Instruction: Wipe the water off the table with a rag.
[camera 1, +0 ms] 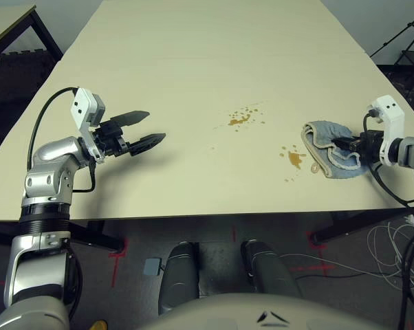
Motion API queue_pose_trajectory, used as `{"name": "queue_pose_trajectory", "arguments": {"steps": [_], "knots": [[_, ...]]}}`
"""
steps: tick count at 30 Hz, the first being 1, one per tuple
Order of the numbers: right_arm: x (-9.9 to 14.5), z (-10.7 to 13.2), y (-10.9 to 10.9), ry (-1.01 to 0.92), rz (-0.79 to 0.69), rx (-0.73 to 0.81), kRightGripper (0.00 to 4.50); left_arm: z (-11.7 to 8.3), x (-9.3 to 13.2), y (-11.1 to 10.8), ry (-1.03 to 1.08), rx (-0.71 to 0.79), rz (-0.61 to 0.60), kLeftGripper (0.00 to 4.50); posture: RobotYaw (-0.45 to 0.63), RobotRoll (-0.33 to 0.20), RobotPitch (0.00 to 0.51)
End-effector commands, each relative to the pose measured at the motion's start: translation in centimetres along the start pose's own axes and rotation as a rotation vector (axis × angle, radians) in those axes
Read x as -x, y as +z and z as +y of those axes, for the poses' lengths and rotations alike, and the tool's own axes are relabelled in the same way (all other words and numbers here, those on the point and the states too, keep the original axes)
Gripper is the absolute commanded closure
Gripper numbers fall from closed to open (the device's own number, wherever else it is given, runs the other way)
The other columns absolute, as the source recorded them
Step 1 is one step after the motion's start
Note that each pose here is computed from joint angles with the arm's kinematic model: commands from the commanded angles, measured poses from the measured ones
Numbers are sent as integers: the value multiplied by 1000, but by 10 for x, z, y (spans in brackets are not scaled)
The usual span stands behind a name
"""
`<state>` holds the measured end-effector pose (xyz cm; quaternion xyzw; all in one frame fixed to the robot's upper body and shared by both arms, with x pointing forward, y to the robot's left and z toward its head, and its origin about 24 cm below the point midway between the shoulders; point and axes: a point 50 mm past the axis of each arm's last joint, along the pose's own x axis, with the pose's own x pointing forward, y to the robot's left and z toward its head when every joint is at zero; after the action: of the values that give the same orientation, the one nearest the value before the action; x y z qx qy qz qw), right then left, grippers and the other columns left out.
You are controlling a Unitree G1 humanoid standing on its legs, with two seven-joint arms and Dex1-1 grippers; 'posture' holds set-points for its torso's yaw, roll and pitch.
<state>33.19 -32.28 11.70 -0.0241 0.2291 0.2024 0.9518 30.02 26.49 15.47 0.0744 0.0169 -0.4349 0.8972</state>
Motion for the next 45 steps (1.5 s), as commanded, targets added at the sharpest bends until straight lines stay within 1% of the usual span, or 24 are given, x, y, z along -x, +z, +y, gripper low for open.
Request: {"name": "queue_pose_trajectory", "arguments": {"steps": [1, 3, 4, 7, 13, 16, 19, 22, 25, 30, 37, 39, 41, 43, 45], "knots": [[6, -6, 39, -88, -209, 21, 4467, 1, -3, -4, -2, -9, 32, 0, -53, 0, 110], [5, -4, 41, -81, -208, 24, 4467, 1, -3, -4, -3, -10, 36, 0, -57, 0, 108], [4, -2, 39, -59, -182, 26, 4467, 2, -3, -5, -4, -12, 38, 0, -57, 0, 108], [1, 4, 30, -7, -108, 31, 4468, 3, -3, -4, -5, -19, 43, 0, -60, 0, 106], [-3, 17, 11, 72, -5, 17, 4478, 4, -5, -4, -7, -26, 43, 0, -62, 0, 103], [-10, 39, -10, 191, 89, -4, 4479, 4, -5, -4, -11, -29, 44, 0, -66, 0, 96], [-14, 59, -22, 266, 130, -16, 4481, 4, -7, -4, -12, -30, 42, 0, -65, 0, 94], [-17, 76, -29, 326, 145, -34, 4482, 4, -7, -4, -15, -31, 42, 0, -65, 0, 93], [-18, 88, -31, 370, 141, -68, 4483, 4, -7, -5, -15, -32, 44, 0, -61, 0, 93], [-21, 113, -41, 469, 186, -107, 4483, 4, -6, -5, -16, -32, 51, 0, -57, 0, 99], [-25, 149, -48, 588, 205, -158, 4483, 2, -5, -6, -17, -30, 58, 0, -55, 0, 110], [-27, 168, -48, 672, 166, -215, 4483, 2, -5, -7, -18, -29, 59, 0, -56, 0, 112], [-29, 180, -49, 705, 148, -237, 4484, 2, -6, -8, -20, -28, 60, 0, -60, 0, 114], [-31, 182, -49, 685, 144, -236, 4484, 1, -7, -8, -23, -25, 60, 0, -63, 0, 115], [-33, 179, -48, 647, 136, -229, 4484, 0, -9, -9, -26, -24, 60, 0, -72, 0, 117]]}}
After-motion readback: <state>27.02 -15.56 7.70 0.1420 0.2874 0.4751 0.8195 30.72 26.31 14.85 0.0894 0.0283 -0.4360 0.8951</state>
